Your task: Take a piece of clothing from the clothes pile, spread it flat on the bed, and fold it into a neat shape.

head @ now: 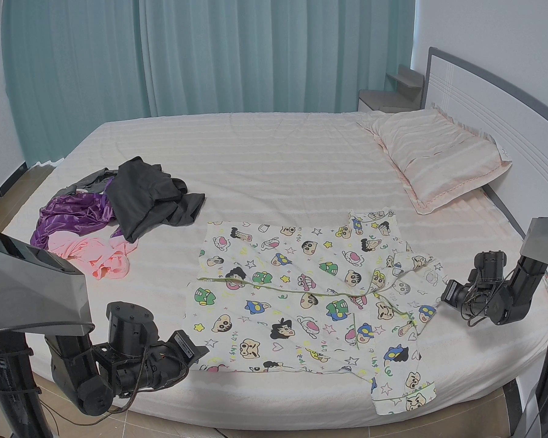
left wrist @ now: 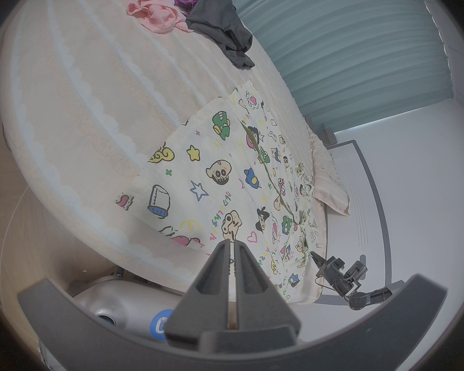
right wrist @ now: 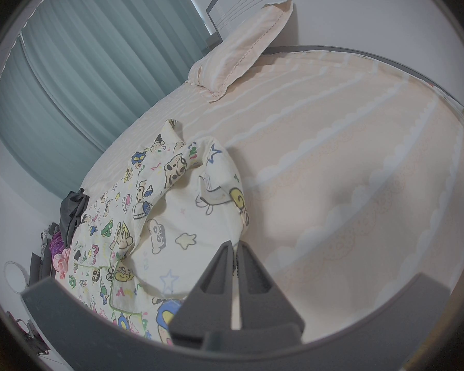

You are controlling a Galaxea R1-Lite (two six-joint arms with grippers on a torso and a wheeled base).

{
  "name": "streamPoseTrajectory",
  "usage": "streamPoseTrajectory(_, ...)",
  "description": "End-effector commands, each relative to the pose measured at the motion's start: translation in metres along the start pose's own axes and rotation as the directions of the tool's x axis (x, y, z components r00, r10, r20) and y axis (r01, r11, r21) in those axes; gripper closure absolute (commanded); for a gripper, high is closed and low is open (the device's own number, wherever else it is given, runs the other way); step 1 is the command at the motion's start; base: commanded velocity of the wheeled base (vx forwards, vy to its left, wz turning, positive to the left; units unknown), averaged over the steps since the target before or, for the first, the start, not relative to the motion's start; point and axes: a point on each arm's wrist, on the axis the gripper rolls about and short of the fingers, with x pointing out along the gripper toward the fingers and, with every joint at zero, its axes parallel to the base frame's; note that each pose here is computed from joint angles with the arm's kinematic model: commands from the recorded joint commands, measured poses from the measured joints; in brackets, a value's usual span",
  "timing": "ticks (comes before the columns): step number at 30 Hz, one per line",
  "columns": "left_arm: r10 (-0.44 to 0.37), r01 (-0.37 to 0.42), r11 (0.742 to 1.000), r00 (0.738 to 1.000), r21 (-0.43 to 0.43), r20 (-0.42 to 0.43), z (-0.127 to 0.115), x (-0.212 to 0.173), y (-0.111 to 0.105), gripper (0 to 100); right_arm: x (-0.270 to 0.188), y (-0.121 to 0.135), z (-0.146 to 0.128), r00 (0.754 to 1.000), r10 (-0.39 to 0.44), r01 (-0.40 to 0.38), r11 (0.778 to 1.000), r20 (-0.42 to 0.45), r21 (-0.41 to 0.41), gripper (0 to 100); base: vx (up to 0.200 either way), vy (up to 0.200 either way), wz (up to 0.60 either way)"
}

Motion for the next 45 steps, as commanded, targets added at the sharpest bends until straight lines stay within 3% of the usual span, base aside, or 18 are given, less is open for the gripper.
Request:
streamPoseTrajectory(1, 0.002, -0.002, 1.0, 1.0, -0.001, -0.001, 0.0, 0.0, 0.0, 100, 0.006, -0.007, -0.001, 1.0, -0.016, 0.016, 1.0, -0.007, 0.011, 0, 0.0, 0.0, 0.0)
streamPoseTrajectory(11, 0.001, -0.001, 1.0, 1.0, 0.003, -0.004, -0.003, -0.007, 0.0, 100, -0.032, -0.009, 0.016, 0.999, -0.014, 0.012, 0.999, 0.052, 0.046, 0, 0.0, 0.0, 0.0)
streamPoseTrajectory(15, 0.006, -0.006, 1.0, 1.0, 0.002, -0.006, -0.004, -0.007, 0.001, 100, -0.045, -0.011, 0.008, 0.999, -0.013, 0.011, 0.999, 0.03, 0.046, 0, 0.0, 0.0, 0.0)
streamPoseTrajectory(27, 0.037, -0.037, 0.999, 0.999, 0.011, 0.02, -0.004, -0.005, 0.004, 100, -0.073, -0.008, -0.039, 0.988, 0.125, -0.127, 0.992, -0.094, -0.013, 0, -0.05, 0.0, 0.0)
streamPoseTrajectory(42, 0.045, -0.046, 0.998, 0.999, 0.043, 0.012, -0.003, 0.006, 0.007, 100, -0.071, -0.014, -0.07, 0.982, 0.18, -0.183, 0.982, -0.056, -0.052, 0, 0.0, 0.0, 0.0)
streamPoseTrajectory(43, 0.046, -0.046, 0.998, 0.999, 0.04, 0.021, -0.001, 0.006, 0.007, 0, -0.071, -0.014, -0.07, 0.982, 0.184, -0.186, 0.981, -0.05, -0.053, 0, 0.0, 0.0, 0.0)
streamPoseTrajectory(45, 0.052, -0.053, 0.998, 0.998, 0.037, 0.024, 0.0, 0.006, 0.008, 0, -0.073, -0.014, -0.071, 0.981, 0.185, -0.188, 0.981, -0.053, -0.054, 0, 0.0, 0.0, 0.0)
